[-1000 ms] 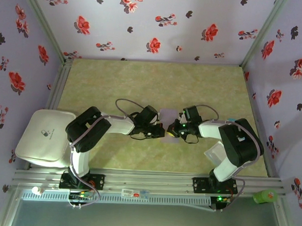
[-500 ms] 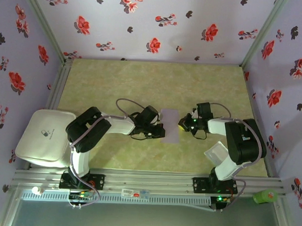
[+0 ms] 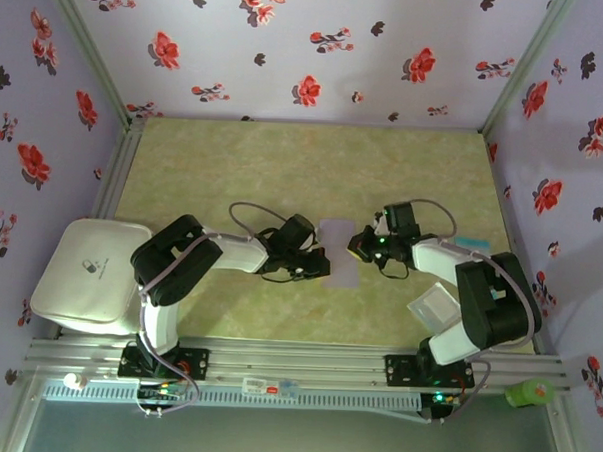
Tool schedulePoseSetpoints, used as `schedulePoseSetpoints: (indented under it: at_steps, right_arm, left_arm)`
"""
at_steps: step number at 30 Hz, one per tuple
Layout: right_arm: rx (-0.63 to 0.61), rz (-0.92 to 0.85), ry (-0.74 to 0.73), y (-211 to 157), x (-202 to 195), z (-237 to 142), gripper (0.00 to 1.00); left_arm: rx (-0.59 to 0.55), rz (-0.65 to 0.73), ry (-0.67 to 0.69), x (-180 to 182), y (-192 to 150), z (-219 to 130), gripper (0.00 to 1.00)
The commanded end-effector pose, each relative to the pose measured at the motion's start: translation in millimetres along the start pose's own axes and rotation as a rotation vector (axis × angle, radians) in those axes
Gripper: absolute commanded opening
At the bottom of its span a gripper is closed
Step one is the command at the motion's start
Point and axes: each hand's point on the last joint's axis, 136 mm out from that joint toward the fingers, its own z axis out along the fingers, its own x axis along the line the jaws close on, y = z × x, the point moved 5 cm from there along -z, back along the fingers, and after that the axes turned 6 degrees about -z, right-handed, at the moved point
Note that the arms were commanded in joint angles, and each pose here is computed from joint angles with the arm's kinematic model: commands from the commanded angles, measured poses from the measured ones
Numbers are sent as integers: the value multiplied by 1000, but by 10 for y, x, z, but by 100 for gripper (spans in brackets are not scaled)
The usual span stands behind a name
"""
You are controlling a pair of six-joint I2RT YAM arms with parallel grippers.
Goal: Fold a paper plane with a square sheet of paper (pick it up from the middle)
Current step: Fold the triangle a second time at the center of the table.
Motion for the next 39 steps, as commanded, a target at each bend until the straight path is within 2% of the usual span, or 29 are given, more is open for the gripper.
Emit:
schedulePoseSetpoints:
  at_steps: [1,5,9,16,23,28,39]
  right_arm:
    - [28,33,-12,-58,-90,111,2]
    - [46,33,-66,-68,-199,161,1]
    - [89,32,-172,-165,-401,180,0]
    - [99,43,-157,-213,-432,201,0]
    - [90,49,-159,-187,-414,190,0]
    - [91,53,-171,-202,-443,190,0]
    - [97,55,-198,-203,-501,179,0]
  left_arm:
    - [18,-66,60,205,-148,21,0]
    - [19,-58,40,128,-139,-22,0]
    - [12,-18,-30,-194,-69,-147,0]
    - [18,45,-50,-483,70,-133,0]
    - [47,21,-15,-359,122,131,0]
    - [85,10,32,-207,28,172,0]
    - [163,51,150,138,-318,-93,2]
